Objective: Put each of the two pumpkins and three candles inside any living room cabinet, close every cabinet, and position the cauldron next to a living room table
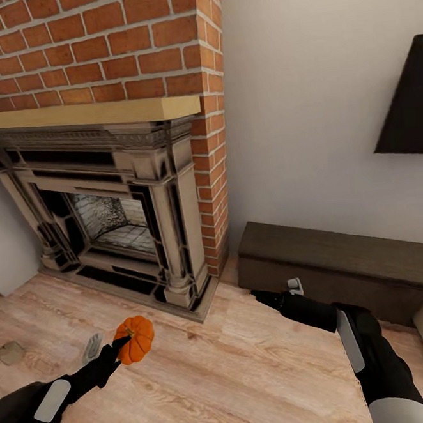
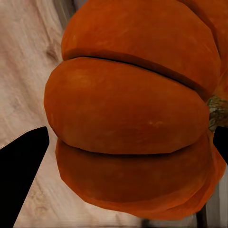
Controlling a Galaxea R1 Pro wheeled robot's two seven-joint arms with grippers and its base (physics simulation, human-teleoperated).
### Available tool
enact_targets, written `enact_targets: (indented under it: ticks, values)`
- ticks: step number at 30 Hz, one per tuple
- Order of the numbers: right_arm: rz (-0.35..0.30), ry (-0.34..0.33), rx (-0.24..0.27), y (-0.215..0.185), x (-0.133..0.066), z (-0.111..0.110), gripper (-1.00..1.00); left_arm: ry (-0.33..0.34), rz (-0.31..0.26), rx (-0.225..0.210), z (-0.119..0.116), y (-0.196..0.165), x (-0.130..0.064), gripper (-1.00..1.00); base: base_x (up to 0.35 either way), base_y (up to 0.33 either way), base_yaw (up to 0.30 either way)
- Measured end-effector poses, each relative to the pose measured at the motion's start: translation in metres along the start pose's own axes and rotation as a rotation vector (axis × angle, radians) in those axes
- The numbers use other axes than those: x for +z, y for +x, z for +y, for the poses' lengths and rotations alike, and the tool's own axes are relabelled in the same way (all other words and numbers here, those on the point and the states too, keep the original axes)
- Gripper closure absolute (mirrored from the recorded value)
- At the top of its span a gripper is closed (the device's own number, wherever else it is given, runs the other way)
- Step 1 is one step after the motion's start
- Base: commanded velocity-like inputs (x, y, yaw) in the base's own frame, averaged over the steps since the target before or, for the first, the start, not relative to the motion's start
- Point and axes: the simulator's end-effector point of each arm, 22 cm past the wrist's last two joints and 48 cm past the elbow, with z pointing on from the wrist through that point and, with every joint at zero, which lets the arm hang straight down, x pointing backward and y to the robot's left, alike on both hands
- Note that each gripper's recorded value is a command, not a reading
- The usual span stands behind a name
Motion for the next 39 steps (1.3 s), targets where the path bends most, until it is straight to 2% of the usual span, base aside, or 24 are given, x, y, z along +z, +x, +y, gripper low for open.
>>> enact_targets:
  ticks: [22,30,33,37,39]
  values:
    - [-0.006,-0.002,-0.013,-0.022,-0.003,0.037,-1.00,0.010,-0.009,0.006,-0.034,-0.012,-0.026,1.00,0.000,0.000,-0.277]
    - [-0.041,0.029,-0.016,-0.037,-0.013,0.042,-1.00,0.001,-0.008,0.014,-0.043,-0.014,-0.035,1.00,0.000,0.000,-0.266]
    - [-0.043,0.059,-0.020,-0.041,-0.014,0.041,-1.00,0.001,-0.005,0.019,-0.048,-0.014,-0.038,1.00,0.000,0.000,-0.254]
    - [-0.038,0.188,-0.022,-0.043,-0.018,0.019,-1.00,0.000,0.004,0.028,-0.056,-0.010,-0.039,1.00,0.000,0.000,-0.248]
    - [-0.037,0.254,-0.020,-0.043,-0.020,0.008,-1.00,-0.030,0.015,0.044,-0.054,-0.006,-0.040,1.00,0.000,0.000,-0.242]
